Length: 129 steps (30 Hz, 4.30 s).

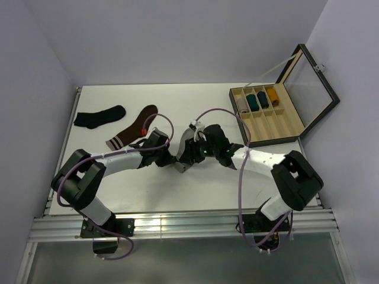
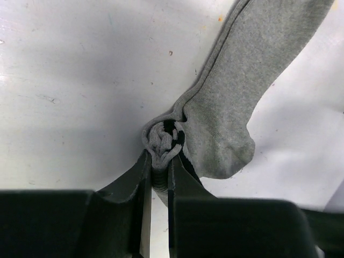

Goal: Roll the socks
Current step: Roll the sock at the center of the board.

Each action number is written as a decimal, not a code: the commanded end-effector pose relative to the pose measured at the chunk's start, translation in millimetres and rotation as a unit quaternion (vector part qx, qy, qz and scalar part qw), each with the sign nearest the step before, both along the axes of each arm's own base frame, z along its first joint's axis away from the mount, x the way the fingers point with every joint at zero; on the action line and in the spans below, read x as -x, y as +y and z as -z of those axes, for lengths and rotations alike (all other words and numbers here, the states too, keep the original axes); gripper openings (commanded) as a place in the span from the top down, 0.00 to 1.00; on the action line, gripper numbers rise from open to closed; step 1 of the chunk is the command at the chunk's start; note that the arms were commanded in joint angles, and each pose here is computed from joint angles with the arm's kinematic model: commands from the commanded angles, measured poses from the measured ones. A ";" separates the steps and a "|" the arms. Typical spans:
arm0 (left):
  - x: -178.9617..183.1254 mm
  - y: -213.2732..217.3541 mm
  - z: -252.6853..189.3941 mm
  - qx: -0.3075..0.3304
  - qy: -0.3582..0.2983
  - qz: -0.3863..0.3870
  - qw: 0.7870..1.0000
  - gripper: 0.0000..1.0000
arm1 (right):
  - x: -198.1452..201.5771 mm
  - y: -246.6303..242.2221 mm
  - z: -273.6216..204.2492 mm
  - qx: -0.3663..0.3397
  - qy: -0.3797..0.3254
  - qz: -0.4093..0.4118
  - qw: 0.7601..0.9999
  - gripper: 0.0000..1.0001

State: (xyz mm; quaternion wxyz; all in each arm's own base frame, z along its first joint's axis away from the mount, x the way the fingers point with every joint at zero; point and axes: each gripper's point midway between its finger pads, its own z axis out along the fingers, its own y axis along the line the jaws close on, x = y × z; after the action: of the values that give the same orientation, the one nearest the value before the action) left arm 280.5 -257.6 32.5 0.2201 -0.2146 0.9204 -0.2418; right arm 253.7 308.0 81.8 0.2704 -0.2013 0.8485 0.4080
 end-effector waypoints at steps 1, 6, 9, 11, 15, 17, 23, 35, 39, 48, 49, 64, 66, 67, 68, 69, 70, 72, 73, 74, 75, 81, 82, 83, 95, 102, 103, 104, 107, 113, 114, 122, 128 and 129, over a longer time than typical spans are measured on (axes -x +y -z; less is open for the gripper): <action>-0.2 7.3 0.2 -0.045 0.005 0.023 0.999 1.00 | -14.5 -15.5 -4.7 0.085 -0.127 0.029 0.988 0.48; 1.7 7.7 -0.5 -0.055 0.018 0.030 0.998 1.00 | -1.1 3.1 -12.0 0.125 -0.227 0.011 0.966 0.45; 1.4 6.7 0.5 -0.061 0.026 0.034 0.997 1.00 | 3.3 10.3 -11.4 0.140 -0.262 0.010 0.955 0.45; 1.2 5.7 -0.8 -0.059 0.028 0.034 0.997 0.99 | 3.4 13.4 -8.5 0.151 -0.280 0.013 0.948 0.45; 0.3 4.6 -2.1 -0.056 0.029 0.032 0.997 1.00 | 10.4 24.7 -0.6 0.170 -0.304 0.008 0.937 0.44; 1.2 3.7 -1.2 -0.055 0.032 0.032 0.997 1.00 | 15.2 32.5 6.1 0.176 -0.309 0.000 0.934 0.44; 3.1 0.6 0.6 -0.047 0.038 0.035 0.998 1.00 | 15.5 39.8 29.0 0.203 -0.310 -0.001 0.929 0.44; -0.9 1.8 -2.1 -0.048 0.035 0.039 0.997 1.00 | 12.0 14.4 76.4 0.294 -0.275 0.014 0.915 0.55; -3.1 5.7 -2.8 -0.049 0.032 0.036 0.998 1.00 | 14.7 4.7 88.6 0.315 -0.255 0.016 0.914 0.84; -12.2 13.3 -19.4 -0.030 0.005 0.005 1.000 0.73 | 40.2 28.7 70.7 0.184 -0.133 -0.037 0.973 1.00; -13.9 13.7 -21.4 -0.026 0.000 0.001 1.000 0.70 | 35.6 27.6 66.6 0.169 -0.117 -0.033 0.978 1.00; -6.6 31.8 -37.0 0.027 -0.046 -0.065 0.996 0.35 | 26.7 36.2 44.5 -0.085 0.191 -0.045 0.977 1.00; -2.7 30.4 -30.6 0.030 -0.035 -0.061 0.997 0.38 | 20.4 32.3 45.9 -0.092 0.207 -0.038 0.973 1.00; -2.2 29.0 -28.7 0.033 -0.032 -0.060 0.997 0.39 | 19.7 31.0 48.6 -0.091 0.214 -0.037 0.972 1.00; 0.8 28.4 -24.2 0.033 -0.025 -0.057 0.997 0.41 | 20.0 30.0 52.7 -0.089 0.224 -0.037 0.970 1.00; 1.3 28.6 -22.0 0.032 -0.023 -0.058 0.998 0.41 | 19.0 29.0 55.1 -0.088 0.230 -0.034 0.969 1.00; 1.3 28.3 -20.6 0.032 -0.022 -0.059 0.998 0.42 | 17.0 27.5 56.6 -0.086 0.233 -0.031 0.968 1.00; 0.6 29.4 -17.0 0.029 -0.020 -0.062 0.997 0.43 | 18.5 26.8 62.0 -0.085 0.249 -0.032 0.964 1.00; -0.1 28.6 -17.0 0.030 -0.021 -0.062 0.997 0.43 | 17.4 25.4 63.7 -0.086 0.255 -0.030 0.963 1.00; -1.8 27.3 -16.8 0.034 -0.025 -0.063 0.997 0.43 | 16.5 25.8 63.6 -0.090 0.256 -0.031 0.962 1.00; -2.6 26.1 -17.1 0.036 -0.026 -0.063 0.997 0.43 | 18.3 25.0 66.5 -0.090 0.265 -0.030 0.959 1.00; -5.6 19.9 -7.7 0.037 -0.015 -0.058 0.998 0.45 | 15.2 22.9 70.6 -0.092 0.273 -0.023 0.957 1.00; -4.7 18.2 -5.7 0.038 -0.011 -0.056 0.998 0.46 | 14.4 22.8 70.6 -0.093 0.273 -0.022 0.957 1.00; -3.1 17.9 -3.1 0.036 -0.007 -0.055 0.998 0.47 | 13.9 22.0 70.9 -0.094 0.274 -0.020 0.957 1.00; 5.5 14.9 11.7 0.010 0.017 -0.040 0.999 0.87 | 9.5 13.3 65.5 -0.061 0.215 -0.023 0.974 0.91; 3.6 11.6 5.4 -0.016 0.016 -0.002 1.000 0.98 | -0.3 4.0 41.4 0.029 0.058 -0.016 0.998 0.56; 1.5 10.2 4.2 -0.018 0.015 0.001 1.000 0.99 | -2.1 2.4 38.3 0.043 0.036 -0.011 0.998 0.54; 3.7 12.2 5.8 -0.026 0.019 0.007 0.999 0.99 | 4.3 5.2 35.7 0.057 0.007 -0.026 0.998 0.51; 3.1 11.9 3.4 -0.033 0.020 0.014 0.999 0.99 | 1.4 6.3 24.6 0.099 -0.083 -0.012 0.992 0.44; 2.7 10.8 0.4 -0.047 0.032 0.026 0.998 0.99 | -6.2 7.2 18.0 0.168 -0.216 0.027 0.961 0.39; 3.1 10.8 1.2 -0.049 0.036 0.028 0.998 1.00 | -0.6 11.7 18.0 0.172 -0.230 0.021 0.958 0.40; 1.4 9.4 1.4 -0.053 0.043 0.030 0.997 1.00 | 3.6 27.7 21.5 0.210 -0.297 0.010 0.931 0.42; 1.7 8.8 3.3 -0.055 0.047 0.033 0.997 1.00 | 8.5 38.9 34.0 0.229 -0.306 -0.013 0.924 0.47; 1.6 8.6 2.8 -0.054 0.046 0.033 0.997 1.00 | 10.0 38.4 39.6 0.234 -0.304 -0.018 0.923 0.47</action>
State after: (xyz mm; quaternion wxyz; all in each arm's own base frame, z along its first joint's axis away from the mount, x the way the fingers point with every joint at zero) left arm 282.4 -247.5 30.7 0.1905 -0.1959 0.9420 -0.1947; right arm 232.0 335.0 30.0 0.4218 -0.3870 0.8090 0.1337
